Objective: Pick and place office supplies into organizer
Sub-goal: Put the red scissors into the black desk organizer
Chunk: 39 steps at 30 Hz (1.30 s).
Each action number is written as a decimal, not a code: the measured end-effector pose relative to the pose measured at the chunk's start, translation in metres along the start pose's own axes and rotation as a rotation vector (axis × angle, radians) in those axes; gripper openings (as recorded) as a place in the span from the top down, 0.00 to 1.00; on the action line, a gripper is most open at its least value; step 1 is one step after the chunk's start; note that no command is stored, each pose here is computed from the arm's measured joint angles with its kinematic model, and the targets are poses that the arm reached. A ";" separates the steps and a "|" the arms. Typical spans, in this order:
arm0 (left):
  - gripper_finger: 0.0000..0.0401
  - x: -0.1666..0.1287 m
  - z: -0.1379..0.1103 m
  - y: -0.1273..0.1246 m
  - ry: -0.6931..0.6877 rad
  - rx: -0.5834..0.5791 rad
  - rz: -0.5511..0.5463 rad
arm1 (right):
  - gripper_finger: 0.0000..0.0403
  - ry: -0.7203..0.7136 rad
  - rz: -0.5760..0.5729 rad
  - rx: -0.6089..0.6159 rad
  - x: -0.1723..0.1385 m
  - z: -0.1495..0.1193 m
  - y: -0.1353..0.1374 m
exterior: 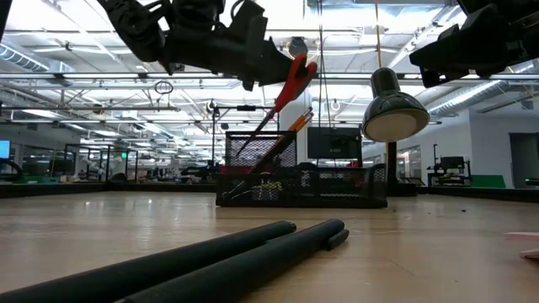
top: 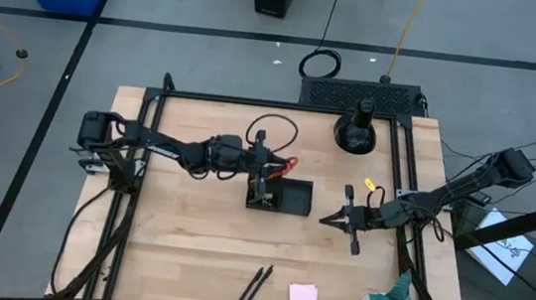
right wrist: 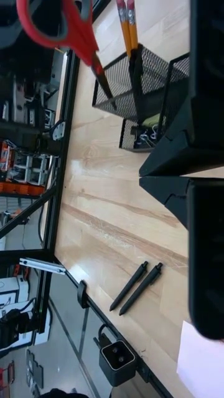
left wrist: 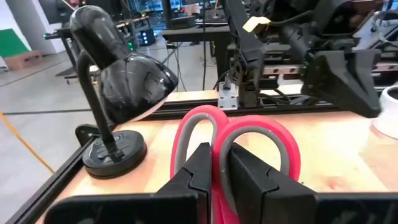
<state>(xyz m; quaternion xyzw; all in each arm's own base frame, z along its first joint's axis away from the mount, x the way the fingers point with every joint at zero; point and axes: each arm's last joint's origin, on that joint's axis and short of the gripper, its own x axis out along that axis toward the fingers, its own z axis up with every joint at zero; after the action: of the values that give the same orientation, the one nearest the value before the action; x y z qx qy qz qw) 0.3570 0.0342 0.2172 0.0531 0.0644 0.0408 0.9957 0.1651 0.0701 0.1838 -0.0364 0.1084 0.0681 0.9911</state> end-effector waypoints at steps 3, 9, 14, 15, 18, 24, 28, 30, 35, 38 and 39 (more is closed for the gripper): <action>0.91 0.000 0.001 -0.008 -0.004 0.025 0.006 | 1.00 0.000 0.000 0.000 0.000 0.000 0.000; 0.91 -0.001 0.007 -0.014 -0.061 0.109 0.024 | 1.00 -0.001 -0.001 0.000 0.000 0.000 0.000; 0.91 0.004 -0.002 -0.011 -0.031 0.098 0.061 | 1.00 -0.011 -0.001 0.000 0.000 0.001 0.000; 0.91 0.006 -0.006 -0.010 -0.011 0.091 0.069 | 1.00 -0.012 -0.001 0.000 0.000 0.001 0.000; 0.91 0.013 -0.020 -0.012 0.014 0.098 0.072 | 1.00 -0.011 -0.001 0.001 0.000 0.001 0.000; 0.91 0.020 -0.036 -0.017 0.026 0.108 0.060 | 1.00 -0.012 -0.001 0.011 0.000 0.001 0.000; 0.91 0.021 -0.037 -0.017 0.029 0.108 0.066 | 1.00 -0.014 0.000 0.012 0.000 0.001 0.000; 0.91 0.020 -0.038 -0.018 0.044 0.110 0.062 | 1.00 -0.013 0.000 0.012 0.000 0.001 0.000; 0.91 0.020 -0.042 -0.024 0.090 0.169 0.053 | 1.00 -0.013 0.000 0.012 0.000 0.001 0.000; 0.91 0.020 -0.041 -0.028 0.095 0.185 0.068 | 1.00 -0.013 0.000 0.012 0.000 0.001 0.000; 0.91 0.020 -0.041 -0.029 0.096 0.185 0.069 | 1.00 -0.013 0.000 0.012 0.000 0.001 0.000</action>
<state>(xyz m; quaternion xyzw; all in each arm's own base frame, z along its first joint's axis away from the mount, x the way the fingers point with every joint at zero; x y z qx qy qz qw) 0.3731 0.0114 0.1710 0.1452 0.1136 0.0716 0.9803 0.1654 0.0702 0.1851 -0.0300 0.1022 0.0679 0.9920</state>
